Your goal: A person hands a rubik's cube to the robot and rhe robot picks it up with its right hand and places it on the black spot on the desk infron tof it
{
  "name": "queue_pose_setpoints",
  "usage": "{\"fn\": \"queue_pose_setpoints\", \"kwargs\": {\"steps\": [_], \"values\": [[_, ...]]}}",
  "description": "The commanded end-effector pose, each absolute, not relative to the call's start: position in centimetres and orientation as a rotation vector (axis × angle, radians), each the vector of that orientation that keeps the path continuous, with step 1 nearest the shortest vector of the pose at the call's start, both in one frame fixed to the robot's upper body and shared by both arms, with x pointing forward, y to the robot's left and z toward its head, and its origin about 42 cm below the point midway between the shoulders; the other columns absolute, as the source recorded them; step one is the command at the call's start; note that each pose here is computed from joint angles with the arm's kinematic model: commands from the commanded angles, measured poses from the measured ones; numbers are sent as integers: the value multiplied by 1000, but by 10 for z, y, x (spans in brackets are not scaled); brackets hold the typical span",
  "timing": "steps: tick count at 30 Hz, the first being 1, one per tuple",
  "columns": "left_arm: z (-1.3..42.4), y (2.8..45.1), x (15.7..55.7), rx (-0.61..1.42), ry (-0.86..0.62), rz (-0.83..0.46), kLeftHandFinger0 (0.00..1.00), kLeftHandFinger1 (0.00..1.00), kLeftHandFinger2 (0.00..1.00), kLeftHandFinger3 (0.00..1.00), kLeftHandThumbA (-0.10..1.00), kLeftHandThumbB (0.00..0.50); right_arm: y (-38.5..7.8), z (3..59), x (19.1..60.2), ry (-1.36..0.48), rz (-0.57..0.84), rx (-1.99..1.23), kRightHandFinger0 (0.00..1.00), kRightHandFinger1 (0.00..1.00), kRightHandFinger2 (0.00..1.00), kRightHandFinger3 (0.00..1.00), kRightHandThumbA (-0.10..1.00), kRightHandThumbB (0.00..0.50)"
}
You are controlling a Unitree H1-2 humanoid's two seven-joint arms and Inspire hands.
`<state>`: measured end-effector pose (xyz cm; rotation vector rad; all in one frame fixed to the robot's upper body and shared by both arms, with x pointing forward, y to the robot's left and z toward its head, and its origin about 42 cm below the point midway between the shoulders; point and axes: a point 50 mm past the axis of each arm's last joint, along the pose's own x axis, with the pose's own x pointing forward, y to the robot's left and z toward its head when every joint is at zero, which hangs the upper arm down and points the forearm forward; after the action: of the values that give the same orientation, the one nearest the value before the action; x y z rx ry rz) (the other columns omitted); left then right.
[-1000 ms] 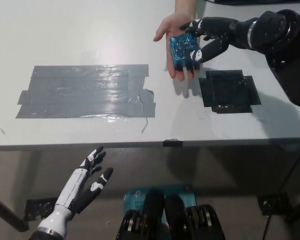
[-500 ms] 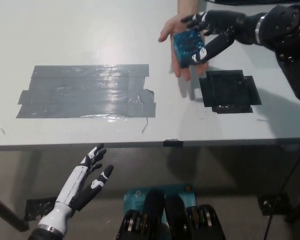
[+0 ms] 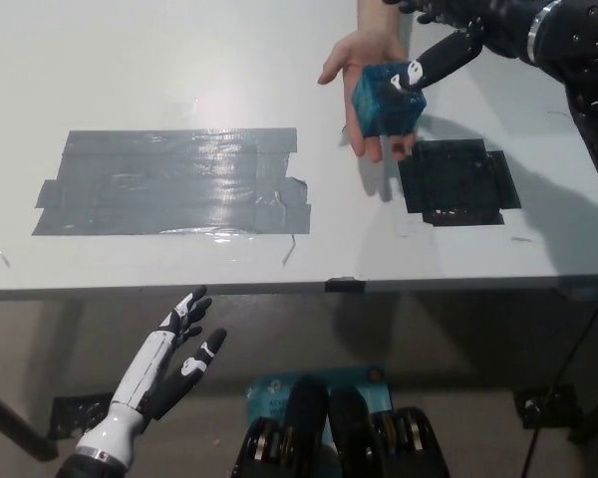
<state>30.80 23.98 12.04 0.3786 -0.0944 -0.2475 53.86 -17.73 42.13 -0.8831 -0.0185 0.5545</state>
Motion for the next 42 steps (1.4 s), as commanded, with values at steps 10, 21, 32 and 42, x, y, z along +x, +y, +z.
{"fn": "queue_pose_setpoints", "kwargs": {"steps": [10,21,32,42], "values": [[132,238,312,410,-145,-278,960,1000,1000,1000,776,88,-174,442,550,-65,498,-1097,1000,1000,1000,1000,1000,500],[131,239,314,406,-138,-282,978,1000,1000,1000,789,102,-151,421,551,-35,569,-1182,1000,1000,1000,1000,961,500],[135,237,315,417,-141,-287,983,1000,1000,1000,812,117,-150,404,554,-283,350,-1107,109,664,960,1000,-100,167],[133,236,315,415,-133,-286,969,1000,1000,1000,819,124,-162,405,553,-341,311,-1109,209,727,1000,1000,-100,152]]}}
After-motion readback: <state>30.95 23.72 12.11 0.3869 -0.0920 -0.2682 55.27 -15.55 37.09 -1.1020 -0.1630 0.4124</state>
